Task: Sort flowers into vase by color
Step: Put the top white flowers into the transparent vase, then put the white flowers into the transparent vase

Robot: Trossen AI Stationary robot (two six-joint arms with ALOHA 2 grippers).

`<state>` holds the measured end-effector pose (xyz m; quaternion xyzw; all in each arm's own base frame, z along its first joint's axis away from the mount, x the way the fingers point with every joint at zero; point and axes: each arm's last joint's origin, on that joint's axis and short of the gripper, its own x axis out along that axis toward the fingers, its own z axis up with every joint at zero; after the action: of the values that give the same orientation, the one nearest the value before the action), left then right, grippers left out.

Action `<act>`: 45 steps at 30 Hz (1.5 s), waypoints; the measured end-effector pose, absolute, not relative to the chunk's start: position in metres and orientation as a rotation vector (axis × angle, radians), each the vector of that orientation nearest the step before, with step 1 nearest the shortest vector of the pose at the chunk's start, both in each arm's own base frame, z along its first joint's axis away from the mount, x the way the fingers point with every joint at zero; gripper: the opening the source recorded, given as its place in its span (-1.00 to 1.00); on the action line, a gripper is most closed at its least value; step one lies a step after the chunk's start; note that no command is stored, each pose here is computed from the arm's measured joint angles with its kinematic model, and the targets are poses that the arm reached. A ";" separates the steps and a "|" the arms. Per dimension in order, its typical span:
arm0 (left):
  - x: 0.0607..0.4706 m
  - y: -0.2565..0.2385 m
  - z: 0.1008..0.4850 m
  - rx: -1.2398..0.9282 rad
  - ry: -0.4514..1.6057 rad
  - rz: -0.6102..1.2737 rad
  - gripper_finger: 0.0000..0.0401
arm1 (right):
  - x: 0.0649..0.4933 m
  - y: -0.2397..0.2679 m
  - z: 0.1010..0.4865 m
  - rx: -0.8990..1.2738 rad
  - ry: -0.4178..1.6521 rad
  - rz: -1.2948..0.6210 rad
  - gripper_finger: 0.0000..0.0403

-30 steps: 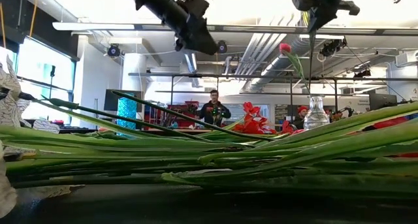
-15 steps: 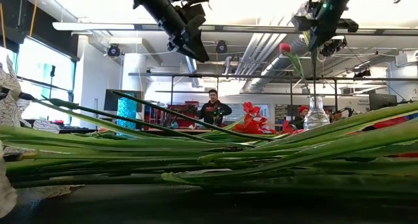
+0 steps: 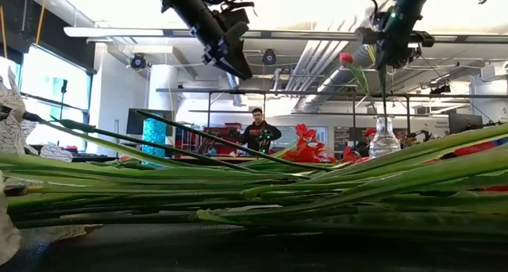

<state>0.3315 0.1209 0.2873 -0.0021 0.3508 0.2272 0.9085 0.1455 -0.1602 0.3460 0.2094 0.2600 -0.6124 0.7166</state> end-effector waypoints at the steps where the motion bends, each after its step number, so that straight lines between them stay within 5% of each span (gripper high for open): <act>1: 0.331 0.121 0.287 -0.005 0.728 0.468 -0.45 | 0.146 -0.162 0.344 0.469 0.584 -1.359 -0.88; 13: 0.329 0.114 0.281 -0.104 0.784 0.413 -0.45 | 0.146 -0.160 0.346 0.587 0.613 -1.308 0.07; 18: 0.322 0.112 0.275 -0.122 0.884 0.409 -0.45 | 0.140 -0.154 0.361 0.615 0.624 -1.316 0.31; 31: 0.332 0.083 0.253 -0.101 1.008 0.020 -0.45 | 0.149 -0.106 0.418 0.733 0.445 -1.000 0.27; 45: 0.355 0.037 0.215 -0.121 1.103 -0.224 -0.45 | 0.195 -0.001 0.385 0.823 0.509 -0.702 0.15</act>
<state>0.3552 0.0365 0.2153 -0.0576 0.5225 -0.1063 0.8440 0.1948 -0.0014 0.3848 0.3875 0.2397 -0.3304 0.8266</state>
